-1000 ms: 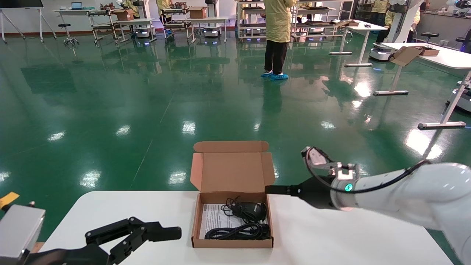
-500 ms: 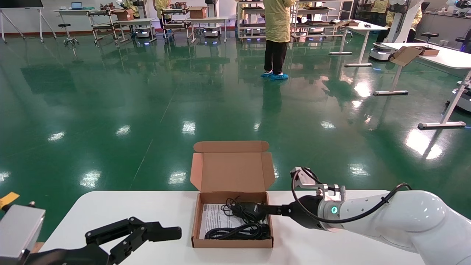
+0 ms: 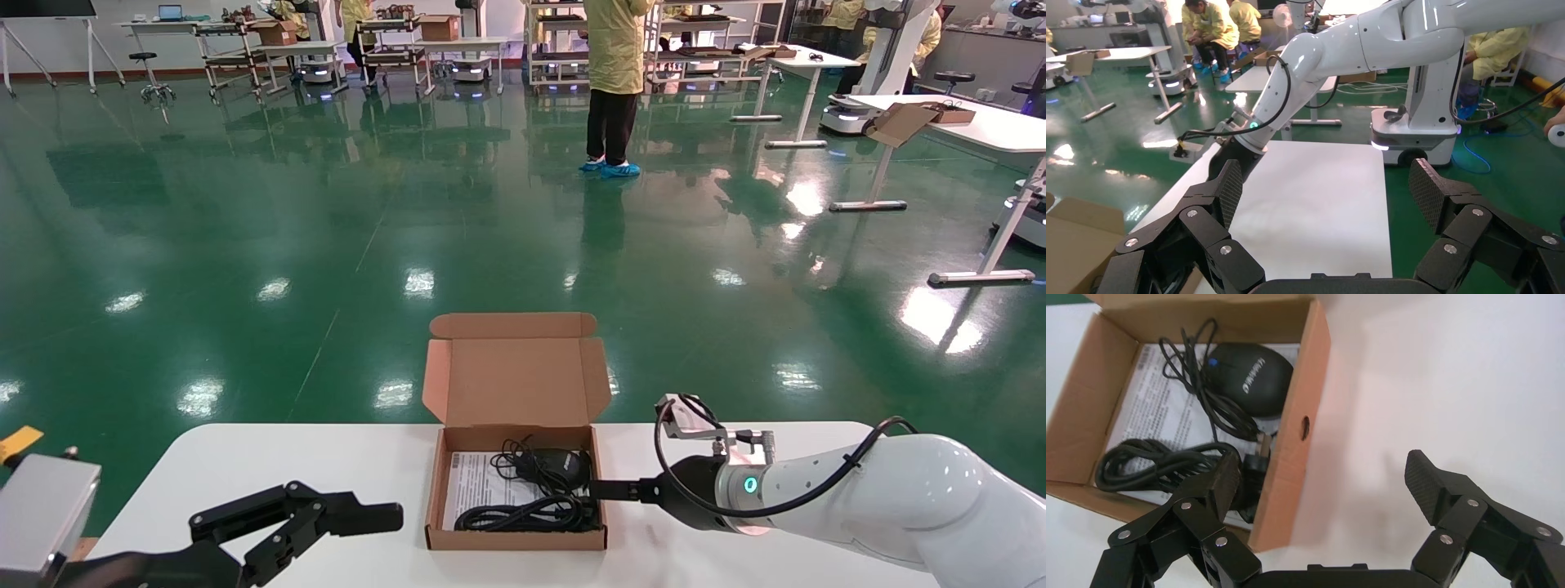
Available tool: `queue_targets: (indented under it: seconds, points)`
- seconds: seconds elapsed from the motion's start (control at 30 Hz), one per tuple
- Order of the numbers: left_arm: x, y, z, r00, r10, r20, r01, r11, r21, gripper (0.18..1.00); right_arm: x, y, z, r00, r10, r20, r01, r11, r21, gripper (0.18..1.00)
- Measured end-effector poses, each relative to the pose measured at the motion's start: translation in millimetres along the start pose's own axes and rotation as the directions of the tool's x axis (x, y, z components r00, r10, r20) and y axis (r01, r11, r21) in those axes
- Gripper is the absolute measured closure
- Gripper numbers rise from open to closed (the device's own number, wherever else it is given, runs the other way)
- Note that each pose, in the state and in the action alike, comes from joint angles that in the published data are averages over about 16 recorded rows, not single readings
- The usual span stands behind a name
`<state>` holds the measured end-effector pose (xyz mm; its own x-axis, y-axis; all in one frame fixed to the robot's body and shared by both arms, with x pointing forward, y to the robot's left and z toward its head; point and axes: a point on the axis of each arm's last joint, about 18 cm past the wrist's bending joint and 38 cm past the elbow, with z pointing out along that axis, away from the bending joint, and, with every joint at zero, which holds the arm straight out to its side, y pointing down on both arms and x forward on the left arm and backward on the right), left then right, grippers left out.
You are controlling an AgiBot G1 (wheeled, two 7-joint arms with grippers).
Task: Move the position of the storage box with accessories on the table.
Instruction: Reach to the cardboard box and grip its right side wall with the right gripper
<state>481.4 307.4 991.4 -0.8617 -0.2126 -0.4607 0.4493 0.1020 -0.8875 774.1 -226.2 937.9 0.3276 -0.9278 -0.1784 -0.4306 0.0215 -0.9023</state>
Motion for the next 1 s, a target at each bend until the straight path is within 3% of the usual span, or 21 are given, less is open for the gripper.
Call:
queue_targets:
  seconds: [0.7,1.0]
  points:
    - [0,0,0,1.0,0.0,0.0,0.0,1.0,0.0,0.184,-9,6,10,0.999,-0.031,-0.013,0.031,0.999,0.007,0.185]
    - [0,0,0,1.0,0.0,0.0,0.0,1.0,0.0,0.184,-9,7,11,0.999,-0.036,-0.022,0.036,0.999,0.009,0.235]
